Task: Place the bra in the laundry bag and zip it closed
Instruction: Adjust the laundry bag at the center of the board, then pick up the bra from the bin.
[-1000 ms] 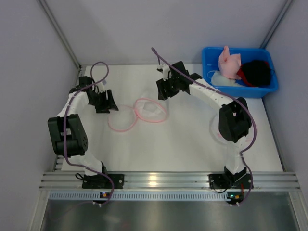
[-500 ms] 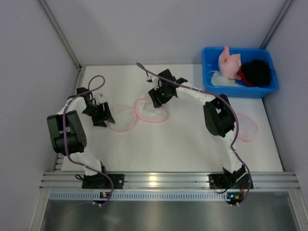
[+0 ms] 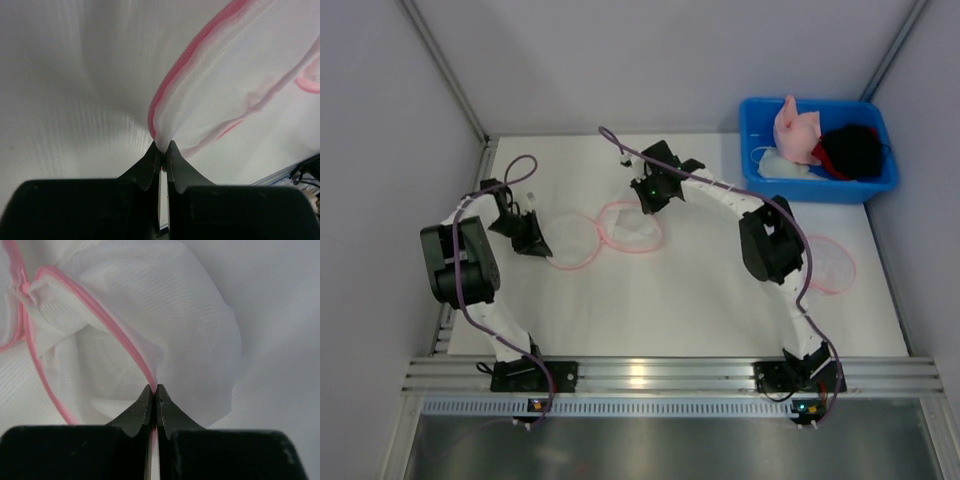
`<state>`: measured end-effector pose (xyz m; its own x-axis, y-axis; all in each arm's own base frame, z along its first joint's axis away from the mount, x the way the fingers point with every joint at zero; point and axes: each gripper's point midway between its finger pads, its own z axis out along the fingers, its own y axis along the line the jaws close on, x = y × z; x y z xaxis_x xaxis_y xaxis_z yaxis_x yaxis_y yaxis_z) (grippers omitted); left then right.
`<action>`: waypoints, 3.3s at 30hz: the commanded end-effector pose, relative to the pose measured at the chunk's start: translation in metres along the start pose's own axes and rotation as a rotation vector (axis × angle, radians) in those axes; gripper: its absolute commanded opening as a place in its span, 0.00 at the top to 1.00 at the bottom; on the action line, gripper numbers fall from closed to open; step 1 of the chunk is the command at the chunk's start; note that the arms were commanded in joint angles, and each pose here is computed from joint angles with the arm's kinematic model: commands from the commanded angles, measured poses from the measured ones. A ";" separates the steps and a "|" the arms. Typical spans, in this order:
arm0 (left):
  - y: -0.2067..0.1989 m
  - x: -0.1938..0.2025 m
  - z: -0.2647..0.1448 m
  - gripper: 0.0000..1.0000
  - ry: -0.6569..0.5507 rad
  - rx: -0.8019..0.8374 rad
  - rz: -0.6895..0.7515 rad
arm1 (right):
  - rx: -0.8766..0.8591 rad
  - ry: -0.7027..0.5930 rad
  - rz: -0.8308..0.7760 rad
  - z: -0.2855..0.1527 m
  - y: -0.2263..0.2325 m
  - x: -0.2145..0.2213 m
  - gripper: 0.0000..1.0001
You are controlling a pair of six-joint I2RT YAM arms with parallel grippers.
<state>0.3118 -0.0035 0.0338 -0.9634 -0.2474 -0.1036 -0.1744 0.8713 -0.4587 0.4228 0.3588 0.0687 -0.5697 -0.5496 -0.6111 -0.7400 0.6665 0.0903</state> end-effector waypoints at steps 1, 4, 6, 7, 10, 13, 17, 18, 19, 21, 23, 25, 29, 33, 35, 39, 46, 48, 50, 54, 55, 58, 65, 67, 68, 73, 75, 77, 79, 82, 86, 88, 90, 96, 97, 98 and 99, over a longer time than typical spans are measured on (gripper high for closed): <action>-0.010 -0.044 -0.047 1.00 -0.185 -0.001 0.054 | 0.010 -0.183 0.048 -0.057 0.012 -0.060 1.00; -0.013 -0.059 -0.072 1.00 -0.253 -0.030 0.101 | 0.008 -0.223 0.175 -0.074 0.004 -0.066 1.00; -0.016 -0.066 -0.083 1.00 -0.274 -0.040 0.129 | 0.002 -0.233 0.238 -0.077 -0.006 -0.067 1.00; -0.015 -0.068 -0.084 1.00 -0.274 -0.047 0.135 | 0.014 -0.234 0.283 -0.078 -0.018 -0.065 1.00; -0.012 -0.078 -0.083 1.00 -0.276 -0.058 0.140 | 0.050 -0.220 0.346 -0.071 -0.044 -0.055 1.00; -0.012 -0.093 -0.073 0.85 -0.261 -0.028 0.116 | 0.030 -0.195 0.390 -0.056 -0.063 -0.043 1.00; -0.012 -0.117 -0.059 0.71 -0.251 0.020 0.081 | 0.000 -0.181 0.406 -0.036 -0.078 -0.036 1.00; -0.007 -0.122 -0.052 0.66 -0.237 0.016 0.074 | -0.003 -0.164 0.409 -0.027 -0.081 -0.030 1.00; -0.007 -0.129 -0.054 0.61 -0.250 0.014 0.077 | -0.002 -0.169 0.402 -0.025 -0.084 -0.031 1.00; -0.016 -0.147 -0.066 0.48 -0.297 0.036 0.109 | -0.006 -0.175 0.398 -0.022 -0.085 -0.035 1.00; -0.024 -0.154 -0.082 0.42 -0.342 0.042 0.131 | -0.007 -0.176 0.395 -0.019 -0.085 -0.037 1.00; -0.035 -0.154 -0.093 0.27 -0.366 0.068 0.157 | -0.009 -0.188 0.388 -0.026 -0.084 -0.043 0.85; -0.050 -0.136 -0.113 0.15 -0.395 0.094 0.237 | 0.001 -0.239 0.350 -0.062 -0.080 -0.062 0.42; -0.073 -0.106 -0.139 0.02 -0.444 0.124 0.341 | 0.051 -0.364 0.273 -0.142 -0.079 -0.094 0.15; -0.081 -0.094 -0.151 0.02 -0.474 0.129 0.394 | 0.100 -0.392 0.249 -0.169 -0.088 -0.093 0.01; -0.095 -0.078 -0.172 0.02 -0.533 0.117 0.480 | 0.258 -0.473 0.225 -0.250 -0.123 -0.085 0.01; -0.117 -0.063 -0.183 0.02 -0.561 0.133 0.528 | 0.639 -0.402 0.366 -0.331 -0.243 -0.011 0.04; -0.122 -0.061 -0.182 0.02 -0.554 0.150 0.531 | 0.712 -0.373 0.394 -0.357 -0.286 0.017 0.05; -0.124 -0.060 -0.179 0.02 -0.544 0.163 0.521 | 0.782 -0.306 0.442 -0.368 -0.324 0.052 0.05; -0.124 -0.057 -0.174 0.02 -0.530 0.175 0.517 | 0.930 -0.196 0.450 -0.389 -0.383 0.096 0.08; -0.124 -0.056 -0.173 0.02 -0.526 0.175 0.516 | 0.946 -0.176 0.460 -0.389 -0.391 0.105 0.08; -0.123 -0.053 -0.169 0.02 -0.513 0.188 0.507 | 0.997 -0.139 0.475 -0.384 -0.421 0.129 0.13; -0.124 -0.050 -0.167 0.03 -0.505 0.196 0.484 | 1.045 -0.122 0.469 -0.368 -0.469 0.156 0.26; -0.124 -0.050 -0.168 0.03 -0.510 0.190 0.488 | 1.045 -0.115 0.467 -0.361 -0.476 0.160 0.26; -0.124 -0.050 -0.169 0.03 -0.512 0.189 0.488 | 1.043 -0.113 0.458 -0.359 -0.477 0.161 0.26; -0.124 -0.050 -0.168 0.03 -0.511 0.185 0.487 | 1.082 -0.124 0.432 -0.357 -0.492 0.165 0.26; -0.123 -0.049 -0.166 0.03 -0.502 0.186 0.478 | 1.090 -0.114 0.423 -0.357 -0.496 0.169 0.26; -0.122 -0.049 -0.164 0.03 -0.498 0.186 0.472 | 1.099 -0.103 0.412 -0.353 -0.501 0.173 0.26; -0.121 -0.049 -0.162 0.04 -0.492 0.184 0.463 | 1.103 -0.108 0.412 -0.350 -0.506 0.175 0.26; -0.119 -0.052 -0.161 0.04 -0.490 0.175 0.449 | 1.093 -0.105 0.417 -0.344 -0.511 0.183 0.26; -0.118 -0.053 -0.162 0.04 -0.493 0.168 0.448 | 1.071 -0.102 0.425 -0.333 -0.514 0.189 0.30; -0.118 -0.053 -0.163 0.04 -0.496 0.160 0.448 | 1.068 -0.106 0.434 -0.330 -0.516 0.190 0.32; -0.118 -0.053 -0.163 0.04 -0.497 0.161 0.451 | 1.059 -0.115 0.438 -0.329 -0.516 0.188 0.36; -0.119 -0.053 -0.165 0.04 -0.504 0.159 0.454 | 1.048 -0.137 0.439 -0.336 -0.508 0.180 0.86; -0.119 -0.053 -0.165 0.04 -0.504 0.161 0.455 | 1.054 -0.154 0.436 -0.345 -0.505 0.174 0.98; -0.119 -0.053 -0.165 0.04 -0.503 0.159 0.455 | 1.048 -0.160 0.438 -0.348 -0.500 0.172 1.00; -0.120 -0.053 -0.166 0.04 -0.504 0.162 0.457 | 1.039 -0.172 0.434 -0.350 -0.497 0.168 1.00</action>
<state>0.3482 -0.0219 0.2291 -0.7391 -0.0779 -0.6691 0.2739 0.8727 -0.4042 0.5666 -0.2407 0.1290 -0.6974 -0.1248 -0.7057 0.1713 0.9271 -0.3333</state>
